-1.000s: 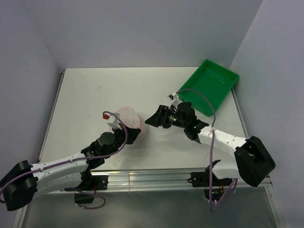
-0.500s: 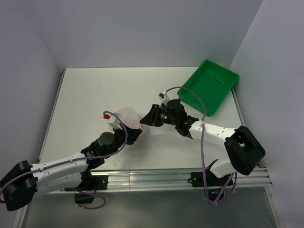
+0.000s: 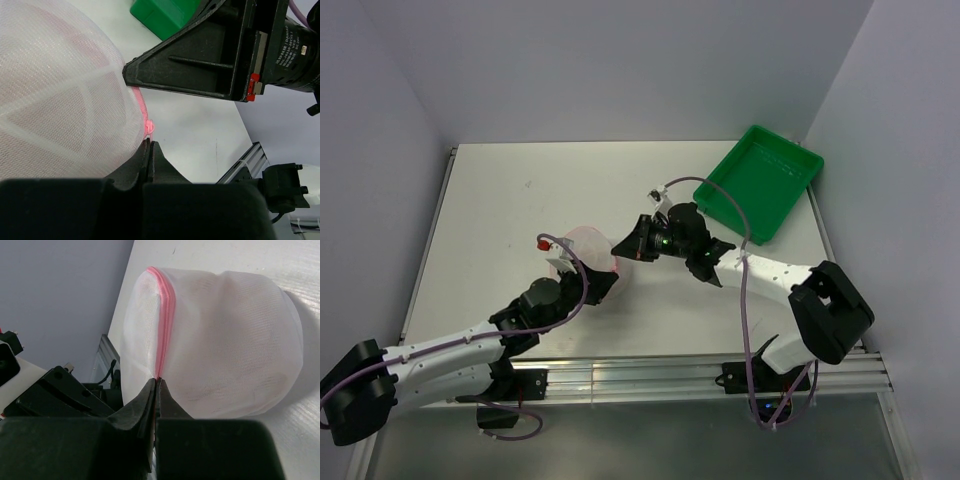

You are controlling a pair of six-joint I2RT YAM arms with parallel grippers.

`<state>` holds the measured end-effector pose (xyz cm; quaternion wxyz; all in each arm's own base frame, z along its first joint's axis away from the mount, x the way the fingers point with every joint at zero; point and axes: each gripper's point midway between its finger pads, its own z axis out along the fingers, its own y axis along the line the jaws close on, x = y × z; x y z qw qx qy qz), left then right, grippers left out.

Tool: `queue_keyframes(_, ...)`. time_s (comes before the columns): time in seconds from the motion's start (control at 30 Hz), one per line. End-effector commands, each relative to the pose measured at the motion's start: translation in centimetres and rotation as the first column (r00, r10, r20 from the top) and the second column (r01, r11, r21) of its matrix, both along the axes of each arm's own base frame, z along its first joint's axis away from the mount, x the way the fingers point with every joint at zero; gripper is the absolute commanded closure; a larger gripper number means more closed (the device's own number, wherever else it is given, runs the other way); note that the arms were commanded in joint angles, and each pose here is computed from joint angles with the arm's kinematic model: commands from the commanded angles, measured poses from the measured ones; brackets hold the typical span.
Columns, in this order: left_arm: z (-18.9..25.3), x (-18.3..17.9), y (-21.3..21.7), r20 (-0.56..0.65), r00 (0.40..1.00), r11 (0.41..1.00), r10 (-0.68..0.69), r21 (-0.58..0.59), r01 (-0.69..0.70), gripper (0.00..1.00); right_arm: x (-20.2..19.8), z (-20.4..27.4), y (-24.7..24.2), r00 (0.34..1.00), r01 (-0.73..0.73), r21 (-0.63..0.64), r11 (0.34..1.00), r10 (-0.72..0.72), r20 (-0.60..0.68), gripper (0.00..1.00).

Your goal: Place the bra in the laundry bag and zip it closed

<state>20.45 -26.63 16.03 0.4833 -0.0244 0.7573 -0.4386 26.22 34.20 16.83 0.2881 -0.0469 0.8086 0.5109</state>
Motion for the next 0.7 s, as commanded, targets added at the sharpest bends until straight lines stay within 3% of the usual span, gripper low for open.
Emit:
queue_keyframes(0.0, 2.3, 0.0, -0.2, 0.036, 0.999, 0.999, -0.007, -0.038, 0.009, 1.00, 1.8, 3.1, 0.3, 0.997, 0.010, 0.060, 0.998, -0.015, 0.070, 1.00)
queue_keyframes(0.4, -0.8, -0.5, 5.3, -0.044, 0.987, 0.981, 0.156, 0.126, -0.149, 1.00, 7.7, 2.9, -2.7, 0.993, 0.050, 0.023, 0.998, -0.053, 0.110, 1.00)
queue_keyframes(0.67, -1.1, -0.4, 8.6, -0.052, 0.960, 0.950, 0.274, 0.170, -0.262, 1.00, 8.2, 1.2, -2.8, 0.996, 0.033, -0.011, 0.999, -0.032, 0.086, 1.00)
